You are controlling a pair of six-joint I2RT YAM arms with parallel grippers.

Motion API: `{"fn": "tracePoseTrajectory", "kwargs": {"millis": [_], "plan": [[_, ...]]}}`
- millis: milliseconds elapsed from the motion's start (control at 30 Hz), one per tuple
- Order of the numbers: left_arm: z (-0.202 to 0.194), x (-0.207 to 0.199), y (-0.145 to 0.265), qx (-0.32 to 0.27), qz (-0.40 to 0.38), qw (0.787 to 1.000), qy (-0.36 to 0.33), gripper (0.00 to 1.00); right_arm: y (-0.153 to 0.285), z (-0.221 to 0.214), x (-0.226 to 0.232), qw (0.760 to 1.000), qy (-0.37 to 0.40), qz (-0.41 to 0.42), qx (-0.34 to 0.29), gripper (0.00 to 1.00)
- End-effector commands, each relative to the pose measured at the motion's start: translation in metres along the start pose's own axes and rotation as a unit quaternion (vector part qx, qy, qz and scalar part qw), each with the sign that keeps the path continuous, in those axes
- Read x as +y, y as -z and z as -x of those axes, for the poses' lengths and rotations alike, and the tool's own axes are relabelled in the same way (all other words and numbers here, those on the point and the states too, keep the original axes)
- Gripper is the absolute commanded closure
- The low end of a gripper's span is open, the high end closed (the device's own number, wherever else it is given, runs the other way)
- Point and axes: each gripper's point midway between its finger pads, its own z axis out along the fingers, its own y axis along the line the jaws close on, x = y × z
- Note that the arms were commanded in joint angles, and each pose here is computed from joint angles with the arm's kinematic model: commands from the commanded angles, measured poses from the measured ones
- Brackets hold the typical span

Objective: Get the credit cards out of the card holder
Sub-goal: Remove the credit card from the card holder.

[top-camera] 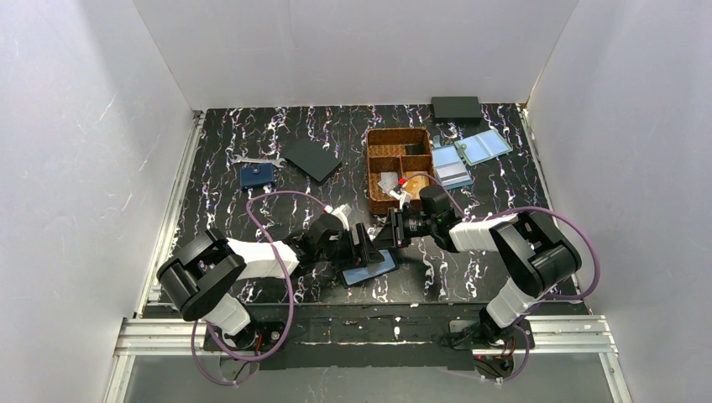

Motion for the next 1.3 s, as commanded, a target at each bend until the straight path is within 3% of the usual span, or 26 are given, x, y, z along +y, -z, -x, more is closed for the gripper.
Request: {"fn": "tracePoseTrajectory", "kwargs": {"millis": [0,200,700,933,1267], "plan": [[-0.006,0.02,-0.005,0.008,0.039,0.999,0.005,0.3,-0.002,-0.019,0.019,0.998,0.0,0.047,0.043,0.67],[-0.006,0.02,-0.003,0.007,0.039,0.999,0.008,0.33,-0.001,-0.02,0.029,0.996,0.001,0.069,0.048,0.64],[-0.011,0.025,0.009,0.003,0.036,0.999,0.015,0.69,0.0,-0.02,0.036,0.995,0.019,0.083,0.054,0.55],[-0.013,0.034,0.016,0.003,0.04,0.999,0.019,0.67,0.0,-0.015,0.031,0.995,0.052,0.064,0.051,0.47],[-0.011,0.032,0.021,0.003,0.019,1.0,0.02,0.53,0.001,-0.009,0.016,0.993,0.108,0.017,0.049,0.46]]}}
